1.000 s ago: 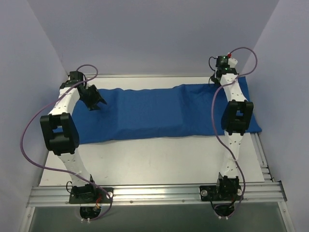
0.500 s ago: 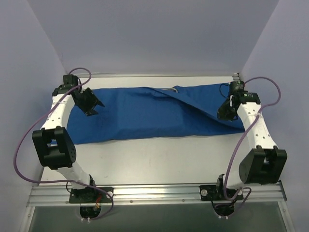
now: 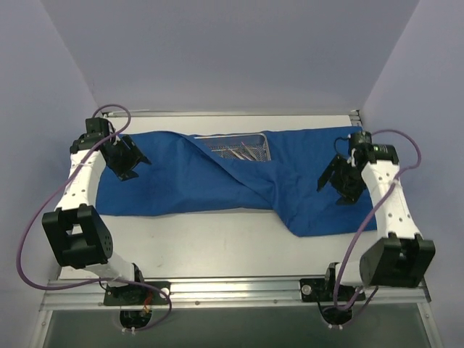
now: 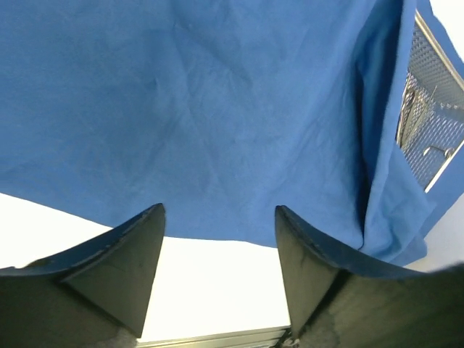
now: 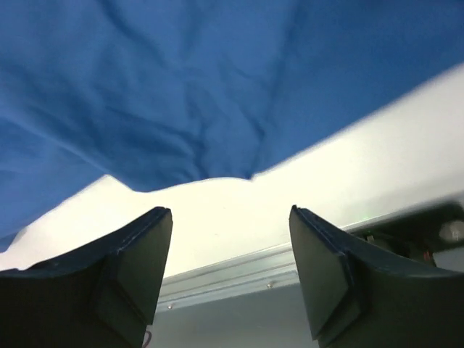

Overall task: Open and lay out the surgical kit
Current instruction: Open the surgical kit at the center of the board.

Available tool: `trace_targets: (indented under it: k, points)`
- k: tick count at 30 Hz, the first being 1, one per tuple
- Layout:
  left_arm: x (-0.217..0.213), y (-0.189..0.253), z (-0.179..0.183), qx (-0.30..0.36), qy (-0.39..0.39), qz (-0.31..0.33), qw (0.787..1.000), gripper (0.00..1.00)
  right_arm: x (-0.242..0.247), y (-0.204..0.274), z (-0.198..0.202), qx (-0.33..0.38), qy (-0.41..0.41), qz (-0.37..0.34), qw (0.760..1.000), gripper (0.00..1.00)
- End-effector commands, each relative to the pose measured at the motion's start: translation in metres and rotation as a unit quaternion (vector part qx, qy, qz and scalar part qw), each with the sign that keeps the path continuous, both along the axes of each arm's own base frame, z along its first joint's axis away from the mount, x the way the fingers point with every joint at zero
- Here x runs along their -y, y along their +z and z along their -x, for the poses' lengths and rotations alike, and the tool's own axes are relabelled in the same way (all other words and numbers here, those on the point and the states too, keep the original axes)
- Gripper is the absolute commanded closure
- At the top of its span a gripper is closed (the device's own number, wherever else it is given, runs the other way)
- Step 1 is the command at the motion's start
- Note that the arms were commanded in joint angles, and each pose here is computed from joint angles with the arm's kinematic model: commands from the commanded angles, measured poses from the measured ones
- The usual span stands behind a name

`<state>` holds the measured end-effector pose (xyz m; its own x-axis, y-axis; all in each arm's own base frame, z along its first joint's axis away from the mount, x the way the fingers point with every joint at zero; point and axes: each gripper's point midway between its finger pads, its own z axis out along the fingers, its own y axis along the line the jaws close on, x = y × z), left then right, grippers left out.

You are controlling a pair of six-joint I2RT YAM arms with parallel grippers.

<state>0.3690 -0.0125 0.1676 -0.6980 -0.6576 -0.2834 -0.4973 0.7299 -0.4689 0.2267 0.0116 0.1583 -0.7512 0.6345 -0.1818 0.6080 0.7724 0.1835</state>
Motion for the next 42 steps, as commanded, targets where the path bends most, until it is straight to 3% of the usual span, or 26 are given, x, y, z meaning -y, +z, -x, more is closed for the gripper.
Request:
trace_targets:
  k: [1,8,9,10,13,18,22,23,25,27,31,42]
  points:
    - [0.002,0.003,-0.008,0.023,-0.032,-0.001,0.999,0.28,-0.011,0.025,-0.069,0.067,0.089,-0.005,0.994,0.33]
    - [0.016,0.022,-0.065,0.069,-0.075,0.003,0.995,0.24,-0.043,0.018,-0.125,0.091,0.114,-0.085,0.986,0.33]
    - [0.025,0.040,-0.081,0.092,-0.088,-0.007,0.992,0.24,-0.050,0.015,-0.139,0.104,0.119,-0.097,0.983,0.34]
    - [0.024,0.022,-0.088,0.062,-0.085,-0.019,0.994,0.24,-0.061,0.016,-0.146,0.108,0.123,-0.112,0.980,0.34]
    - [0.041,0.019,-0.114,0.052,-0.098,-0.036,0.993,0.24,-0.106,0.030,-0.180,0.146,0.181,-0.122,0.965,0.34]
    - [0.061,0.012,-0.153,0.049,-0.071,-0.052,0.995,0.24,-0.138,0.035,-0.202,0.157,0.209,-0.139,0.955,0.35]
    - [0.065,-0.016,-0.170,-0.012,-0.015,-0.077,0.997,0.23,-0.137,0.043,-0.200,0.174,0.217,-0.132,0.952,0.36]
    - [0.070,0.001,-0.180,0.014,-0.005,-0.082,0.997,0.22,-0.134,0.037,-0.195,0.168,0.218,-0.128,0.953,0.36]
    - [0.070,-0.016,-0.189,0.006,0.010,-0.095,0.995,0.21,-0.127,0.038,-0.189,0.176,0.217,-0.117,0.953,0.36]
    - [0.074,-0.020,-0.191,0.001,0.028,-0.087,0.996,0.14,-0.122,0.031,-0.179,0.170,0.212,-0.117,0.955,0.36]
    - [0.071,-0.040,-0.187,-0.027,0.052,-0.095,0.994,0.14,-0.106,0.022,-0.166,0.164,0.196,-0.123,0.959,0.36]
    - [0.079,-0.070,-0.208,-0.025,0.069,-0.067,0.995,0.18,-0.060,0.015,-0.149,0.167,0.166,-0.107,0.966,0.37]
